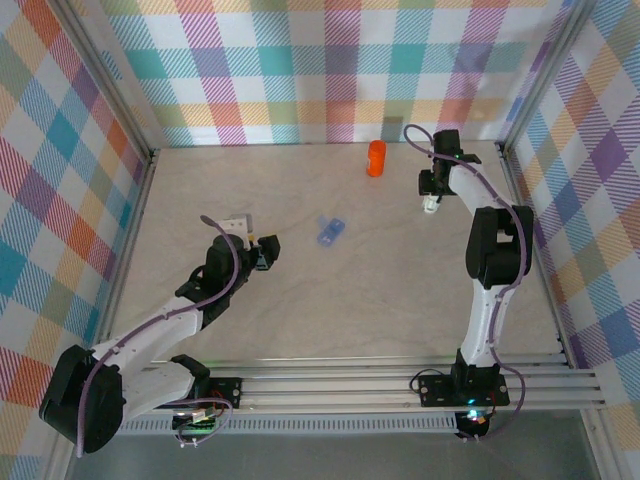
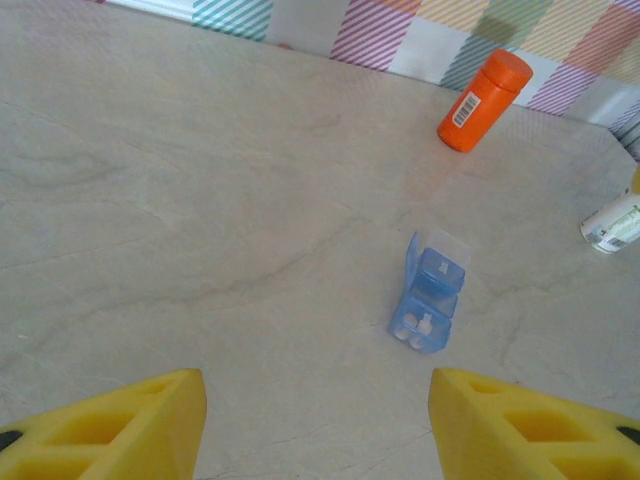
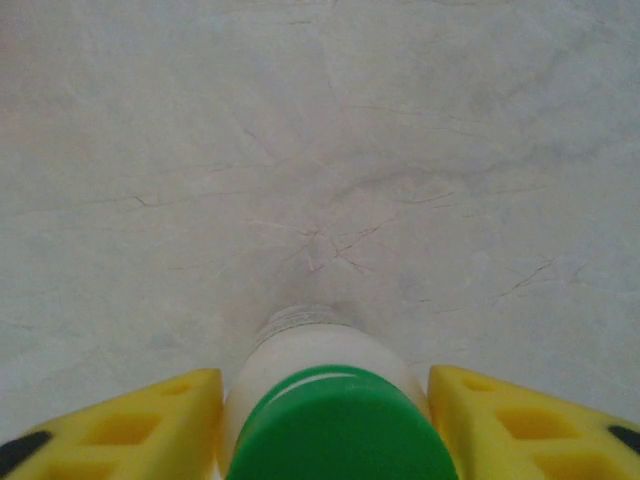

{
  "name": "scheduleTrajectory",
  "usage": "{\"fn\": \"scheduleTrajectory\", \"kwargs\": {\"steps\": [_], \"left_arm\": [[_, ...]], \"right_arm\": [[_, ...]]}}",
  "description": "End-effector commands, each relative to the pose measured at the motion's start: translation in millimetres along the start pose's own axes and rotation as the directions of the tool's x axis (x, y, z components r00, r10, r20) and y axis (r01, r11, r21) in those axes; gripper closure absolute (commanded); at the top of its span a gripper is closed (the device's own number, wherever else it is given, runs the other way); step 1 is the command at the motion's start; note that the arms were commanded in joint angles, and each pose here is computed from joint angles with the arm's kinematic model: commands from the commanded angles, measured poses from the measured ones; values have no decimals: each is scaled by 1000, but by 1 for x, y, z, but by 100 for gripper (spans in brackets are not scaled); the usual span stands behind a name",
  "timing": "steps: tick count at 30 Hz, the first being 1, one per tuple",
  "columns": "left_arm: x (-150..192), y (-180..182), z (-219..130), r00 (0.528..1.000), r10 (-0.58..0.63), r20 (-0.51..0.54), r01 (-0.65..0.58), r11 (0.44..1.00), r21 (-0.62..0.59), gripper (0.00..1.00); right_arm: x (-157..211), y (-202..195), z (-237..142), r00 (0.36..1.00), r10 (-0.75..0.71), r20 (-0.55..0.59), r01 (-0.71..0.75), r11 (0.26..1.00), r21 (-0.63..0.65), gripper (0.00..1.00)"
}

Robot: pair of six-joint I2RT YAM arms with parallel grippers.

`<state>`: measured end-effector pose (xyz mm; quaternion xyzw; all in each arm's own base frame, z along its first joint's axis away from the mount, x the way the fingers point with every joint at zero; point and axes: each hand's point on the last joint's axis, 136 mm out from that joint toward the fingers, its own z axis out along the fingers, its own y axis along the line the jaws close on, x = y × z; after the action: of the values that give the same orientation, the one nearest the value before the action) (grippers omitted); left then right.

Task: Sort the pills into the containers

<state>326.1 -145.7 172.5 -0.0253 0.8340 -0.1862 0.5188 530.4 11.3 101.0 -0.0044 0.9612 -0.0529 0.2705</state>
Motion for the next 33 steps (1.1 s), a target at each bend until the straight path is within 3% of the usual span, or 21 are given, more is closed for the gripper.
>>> {"fn": "scheduleTrajectory", "kwargs": {"steps": [1,5,9,14,18,25,33], "left_arm": [[-10,-8,1,999,-18,28,17,1000,22,39],[-10,-8,2,1000,-19,25,19,1000,23,39],[-9,-7,2,999,-21,28,21,1000,16,39],[-9,-5,3,999,-32,33,32,999,9,39],[-10,-4,2,999,-35,38,34,999,6,39],[-14,2,-3,997,-42,60,43,999,-21,39],[-16,1,-5,997,-43,65,45,999,-21,39]], "right_arm": [[0,6,0,1000,-1,-7,0,999,-54,58],[-4,15,-13,1000,-2,15,4,993,-116,70],[-20,45,-52,995,35,98,-8,964,-266,78],[-36,112,-99,979,-32,199,107,920,-378,81],[-37,172,-115,965,-105,241,203,881,-427,82],[-36,252,-110,954,-150,260,264,831,-489,85],[-34,282,-80,950,-164,267,276,839,-469,86]]}}
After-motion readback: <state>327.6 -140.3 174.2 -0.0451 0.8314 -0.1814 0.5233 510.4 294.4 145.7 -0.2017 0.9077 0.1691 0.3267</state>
